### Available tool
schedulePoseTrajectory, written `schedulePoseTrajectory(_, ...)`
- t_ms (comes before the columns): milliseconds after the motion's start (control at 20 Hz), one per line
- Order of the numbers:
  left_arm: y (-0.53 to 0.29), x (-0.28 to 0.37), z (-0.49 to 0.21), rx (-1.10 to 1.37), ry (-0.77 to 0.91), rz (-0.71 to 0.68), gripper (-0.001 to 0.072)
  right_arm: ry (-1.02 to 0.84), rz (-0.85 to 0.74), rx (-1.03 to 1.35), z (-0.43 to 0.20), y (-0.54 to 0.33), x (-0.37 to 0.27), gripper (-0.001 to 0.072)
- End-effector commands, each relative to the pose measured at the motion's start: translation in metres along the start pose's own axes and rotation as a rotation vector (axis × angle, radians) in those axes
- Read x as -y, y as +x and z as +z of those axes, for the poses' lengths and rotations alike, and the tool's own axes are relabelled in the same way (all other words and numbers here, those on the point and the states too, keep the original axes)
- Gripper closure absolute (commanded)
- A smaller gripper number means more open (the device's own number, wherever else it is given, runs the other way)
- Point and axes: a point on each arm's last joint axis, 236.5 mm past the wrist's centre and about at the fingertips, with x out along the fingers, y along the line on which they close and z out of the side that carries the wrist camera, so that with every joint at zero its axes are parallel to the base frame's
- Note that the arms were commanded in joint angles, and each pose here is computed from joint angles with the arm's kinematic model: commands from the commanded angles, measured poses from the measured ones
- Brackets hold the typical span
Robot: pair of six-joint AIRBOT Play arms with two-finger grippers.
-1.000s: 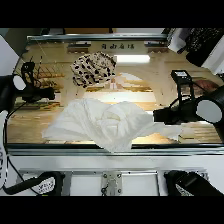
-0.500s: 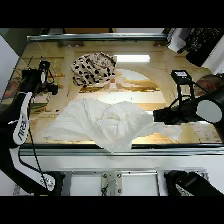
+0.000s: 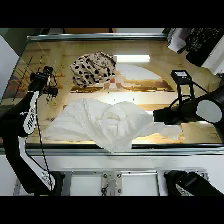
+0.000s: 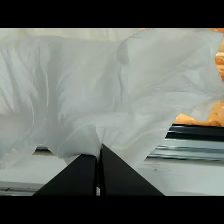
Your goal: Fold the clothes and pants, and hang the long-sleeved shirts on hangers.
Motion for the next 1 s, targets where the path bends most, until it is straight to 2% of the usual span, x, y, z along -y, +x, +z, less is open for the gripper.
schedulePoseTrajectory(0,0.007,0.005,0.002,0.005,0.003,-0.002,0.0015,-0.001,0.000,-0.002,0.000,0.001,0.000,0.0697)
schedulePoseTrajectory(100,0.010,0.007,-0.001,-0.002,0.003,-0.004,0.0017,-0.001,0.000,-0.002,0.000,0.001,0.000,0.0697)
schedulePoseTrajectory(150,0.011,0.007,-0.003,-0.011,-0.008,-0.003,0.0083,-0.001,0.000,-0.002,0.000,0.001,0.000,0.0697)
schedulePoseTrajectory(200,0.011,0.007,-0.003,-0.014,-0.014,-0.004,0.0257,-0.001,0.000,-0.002,0.000,0.001,0.000,0.0697)
schedulePoseTrajectory(250,0.011,0.007,-0.003,-0.014,-0.014,-0.003,0.0346,-0.001,0.000,-0.002,0.000,0.001,0.000,0.0697)
schedulePoseTrajectory(300,0.011,0.007,-0.003,-0.014,-0.014,-0.003,0.0345,-0.001,0.000,-0.002,0.000,0.001,0.000,0.0697)
schedulePoseTrajectory(350,0.011,0.007,-0.003,-0.014,-0.015,-0.003,0.0376,-0.001,0.000,-0.002,0.000,0.001,0.000,0.0697)
schedulePoseTrajectory(400,0.011,0.007,-0.005,-0.021,-0.014,-0.002,0.0634,-0.001,0.000,-0.002,0.000,0.001,0.000,0.0697)
schedulePoseTrajectory(450,0.011,0.007,-0.005,-0.020,-0.014,-0.003,0.0679,-0.001,0.000,-0.002,0.000,0.001,0.000,0.0697)
schedulePoseTrajectory(750,0.004,0.002,-0.008,-0.035,-0.012,0.006,0.0697,-0.001,0.000,-0.002,0.000,0.001,0.000,0.0697)
schedulePoseTrajectory(950,-0.039,-0.017,0.009,0.037,-0.030,0.019,0.0698,-0.001,0.000,-0.002,0.000,0.001,0.000,0.0697)
